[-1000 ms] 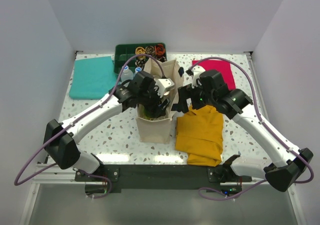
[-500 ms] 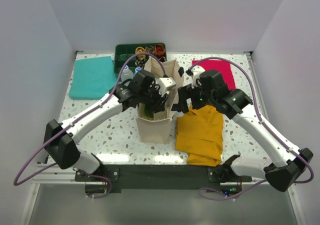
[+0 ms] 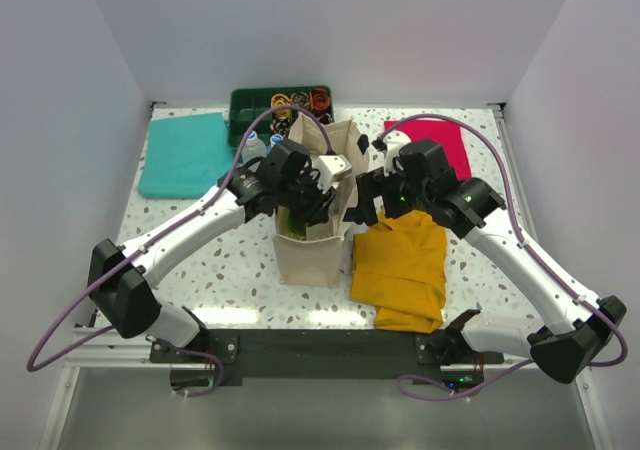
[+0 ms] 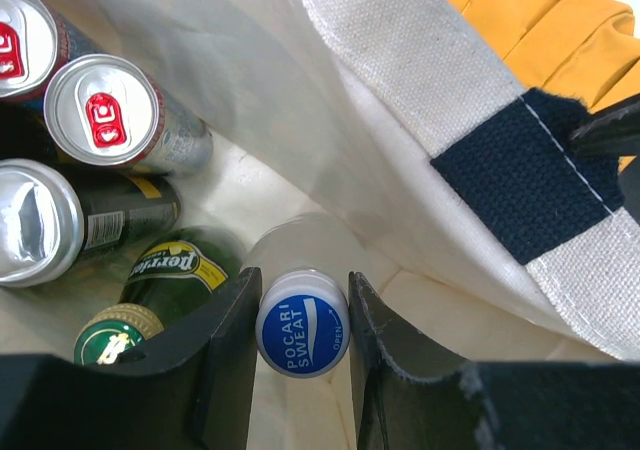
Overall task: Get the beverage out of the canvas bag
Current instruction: Take out the drink from the canvas bag.
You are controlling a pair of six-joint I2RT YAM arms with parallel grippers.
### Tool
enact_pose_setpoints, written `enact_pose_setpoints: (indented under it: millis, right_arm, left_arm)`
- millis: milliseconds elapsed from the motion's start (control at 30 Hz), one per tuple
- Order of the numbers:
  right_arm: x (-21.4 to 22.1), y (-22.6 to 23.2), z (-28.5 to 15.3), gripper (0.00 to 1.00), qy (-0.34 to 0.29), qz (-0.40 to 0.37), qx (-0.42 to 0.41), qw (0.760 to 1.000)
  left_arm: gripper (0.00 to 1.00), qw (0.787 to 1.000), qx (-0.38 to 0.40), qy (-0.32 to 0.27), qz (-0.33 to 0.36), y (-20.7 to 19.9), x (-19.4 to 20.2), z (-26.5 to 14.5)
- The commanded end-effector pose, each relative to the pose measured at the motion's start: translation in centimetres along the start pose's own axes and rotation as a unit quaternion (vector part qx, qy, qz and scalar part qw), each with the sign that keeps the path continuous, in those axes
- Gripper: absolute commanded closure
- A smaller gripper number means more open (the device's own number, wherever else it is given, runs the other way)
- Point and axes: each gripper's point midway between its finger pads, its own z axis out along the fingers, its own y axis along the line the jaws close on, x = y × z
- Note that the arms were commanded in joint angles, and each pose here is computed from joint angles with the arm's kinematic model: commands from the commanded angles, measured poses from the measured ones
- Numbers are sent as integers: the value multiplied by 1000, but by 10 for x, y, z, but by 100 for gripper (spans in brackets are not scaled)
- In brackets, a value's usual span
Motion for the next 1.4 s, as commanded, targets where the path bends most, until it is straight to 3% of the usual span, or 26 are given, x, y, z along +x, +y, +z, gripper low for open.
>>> enact_pose_setpoints:
  millis: [0,667,1367]
  right_arm:
    - [-21,-4,-4,7,-37,-9,15,999]
    - [-23,-9,-2,6,-41,-11,28,999]
    - [-24,-15,-4,5,-51,-12,41,998]
  left_arm:
    - [100,998,-7,-58,12,-5,-41,-30]
    - [100,991,-39,-128,18,0,-81,-61]
    - [100,987,-44,-151,20,-1,-97,-72]
